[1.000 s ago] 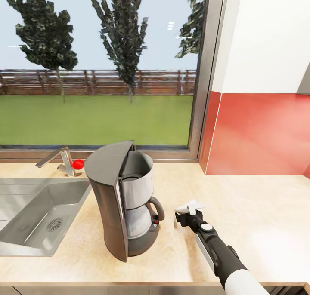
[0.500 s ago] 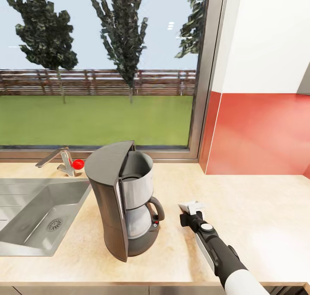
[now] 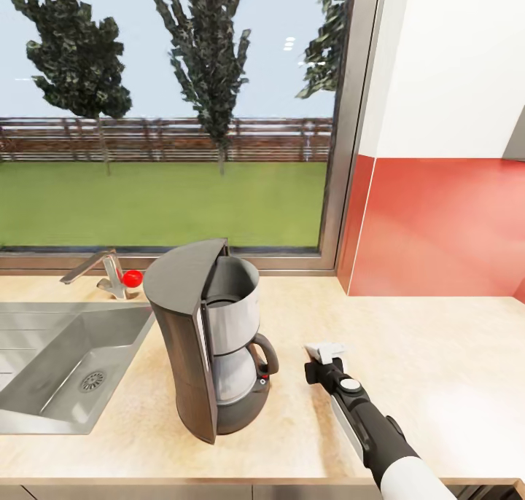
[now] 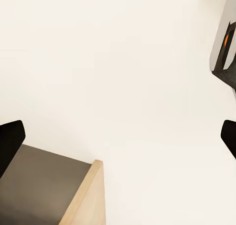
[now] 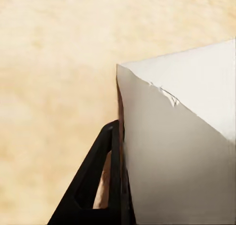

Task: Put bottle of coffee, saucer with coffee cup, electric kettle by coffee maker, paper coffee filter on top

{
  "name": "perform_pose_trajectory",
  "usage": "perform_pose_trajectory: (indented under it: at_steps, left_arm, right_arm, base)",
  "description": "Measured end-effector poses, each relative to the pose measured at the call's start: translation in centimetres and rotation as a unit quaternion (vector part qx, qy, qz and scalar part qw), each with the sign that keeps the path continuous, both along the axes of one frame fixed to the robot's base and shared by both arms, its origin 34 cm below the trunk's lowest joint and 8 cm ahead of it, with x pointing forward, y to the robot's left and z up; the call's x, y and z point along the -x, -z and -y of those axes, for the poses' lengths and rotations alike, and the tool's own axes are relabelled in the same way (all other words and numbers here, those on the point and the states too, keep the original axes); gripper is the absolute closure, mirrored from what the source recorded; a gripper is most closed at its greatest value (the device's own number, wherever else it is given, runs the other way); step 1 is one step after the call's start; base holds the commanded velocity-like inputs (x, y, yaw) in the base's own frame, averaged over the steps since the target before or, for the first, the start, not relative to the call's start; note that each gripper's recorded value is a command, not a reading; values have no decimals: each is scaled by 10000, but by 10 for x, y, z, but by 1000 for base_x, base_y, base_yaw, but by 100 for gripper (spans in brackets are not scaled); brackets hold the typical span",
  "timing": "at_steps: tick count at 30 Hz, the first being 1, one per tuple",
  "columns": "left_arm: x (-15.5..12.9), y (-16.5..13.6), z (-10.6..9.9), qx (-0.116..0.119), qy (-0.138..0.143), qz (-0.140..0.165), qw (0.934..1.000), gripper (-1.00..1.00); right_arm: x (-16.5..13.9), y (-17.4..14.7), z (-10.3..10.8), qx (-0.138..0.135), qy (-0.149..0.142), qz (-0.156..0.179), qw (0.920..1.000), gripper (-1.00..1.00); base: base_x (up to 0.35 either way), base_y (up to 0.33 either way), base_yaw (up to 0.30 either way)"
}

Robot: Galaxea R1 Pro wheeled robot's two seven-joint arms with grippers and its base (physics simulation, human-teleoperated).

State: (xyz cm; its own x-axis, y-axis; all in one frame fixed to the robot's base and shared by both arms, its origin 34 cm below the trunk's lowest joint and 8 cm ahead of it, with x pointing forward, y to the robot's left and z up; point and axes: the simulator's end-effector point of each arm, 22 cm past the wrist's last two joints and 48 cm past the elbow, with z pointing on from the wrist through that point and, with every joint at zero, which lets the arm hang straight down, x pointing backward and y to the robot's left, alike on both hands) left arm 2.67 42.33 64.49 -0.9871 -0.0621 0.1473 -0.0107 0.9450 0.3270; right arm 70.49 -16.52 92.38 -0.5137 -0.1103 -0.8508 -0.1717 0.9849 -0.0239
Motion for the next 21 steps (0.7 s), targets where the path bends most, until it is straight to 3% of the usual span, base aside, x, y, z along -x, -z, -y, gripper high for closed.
perform_pose_trajectory:
  at_steps: [15, 21]
  left_arm:
    - [0, 0, -2, -13, 2, -2, 10000, -100]
    - [0, -1, -2, -15, 2, -5, 10000, -100]
  right_arm:
    - [-2, -5, -1, -25, -2, 57, 10000, 100]
    - [-16, -40, -2, -90, 11, 436, 9990, 100]
  base:
    - [0, 0, 0]
    - [0, 0, 0]
